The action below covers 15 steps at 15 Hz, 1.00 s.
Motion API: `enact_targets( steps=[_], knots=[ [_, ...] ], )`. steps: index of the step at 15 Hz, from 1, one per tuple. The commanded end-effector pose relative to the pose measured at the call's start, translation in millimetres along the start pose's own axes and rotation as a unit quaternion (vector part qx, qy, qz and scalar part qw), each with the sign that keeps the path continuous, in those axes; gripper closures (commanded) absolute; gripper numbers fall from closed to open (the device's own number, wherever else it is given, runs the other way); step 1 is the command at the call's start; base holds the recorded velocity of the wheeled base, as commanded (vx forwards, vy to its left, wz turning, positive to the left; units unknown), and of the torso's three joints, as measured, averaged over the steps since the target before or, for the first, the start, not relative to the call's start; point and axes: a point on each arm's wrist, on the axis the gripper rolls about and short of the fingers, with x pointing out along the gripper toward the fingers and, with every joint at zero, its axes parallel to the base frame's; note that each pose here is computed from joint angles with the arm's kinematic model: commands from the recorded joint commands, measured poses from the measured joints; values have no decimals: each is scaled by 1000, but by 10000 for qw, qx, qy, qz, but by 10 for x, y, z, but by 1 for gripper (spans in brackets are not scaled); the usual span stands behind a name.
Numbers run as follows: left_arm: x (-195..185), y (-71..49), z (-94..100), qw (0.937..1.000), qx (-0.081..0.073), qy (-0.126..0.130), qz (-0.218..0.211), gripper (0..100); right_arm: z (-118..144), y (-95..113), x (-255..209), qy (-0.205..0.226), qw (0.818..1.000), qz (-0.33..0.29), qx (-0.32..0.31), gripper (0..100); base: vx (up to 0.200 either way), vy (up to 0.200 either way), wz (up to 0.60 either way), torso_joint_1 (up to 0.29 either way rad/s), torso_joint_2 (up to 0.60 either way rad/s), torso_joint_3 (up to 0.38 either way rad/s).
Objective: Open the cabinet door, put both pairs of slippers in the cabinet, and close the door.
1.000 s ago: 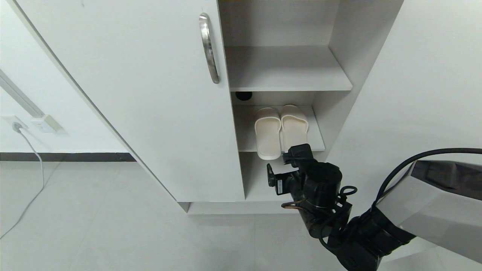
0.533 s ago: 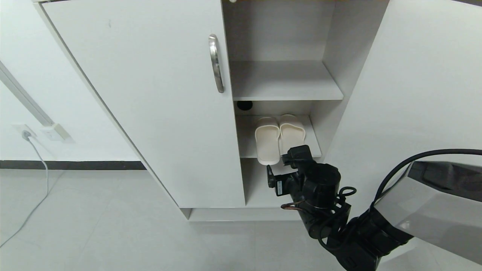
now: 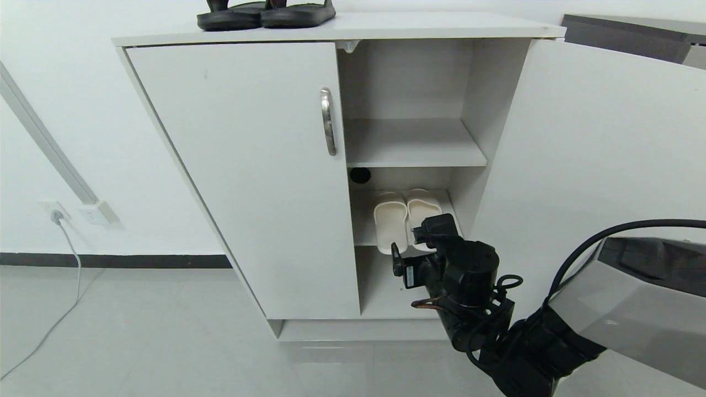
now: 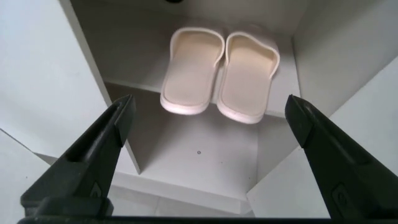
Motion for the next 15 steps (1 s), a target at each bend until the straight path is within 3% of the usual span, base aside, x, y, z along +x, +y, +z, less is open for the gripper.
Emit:
enact_targets(
  steps=[1, 6, 9, 15],
  knots=[
    [1, 0, -1, 10000, 0, 6, 3, 100, -15, -6, -12, 37, 10000, -6, -27, 0, 0, 0, 0, -2, 2, 66],
    [1, 0, -1, 10000, 8, 6, 3, 100, -76, -27, -52, 139, 9998, 92, -92, 0, 0, 0, 0, 0, 0, 0],
    [1, 0, -1, 10000, -8, 6, 11, 100, -113, -54, -157, 30, 9974, 722, -36, 0, 0, 0, 0, 0, 0, 0],
    [1, 0, -1, 10000, 0, 6, -4, 100, -125, -68, -193, -76, 9956, 938, 11, 0, 0, 33, 0, 1, 0, 1]
  ],
)
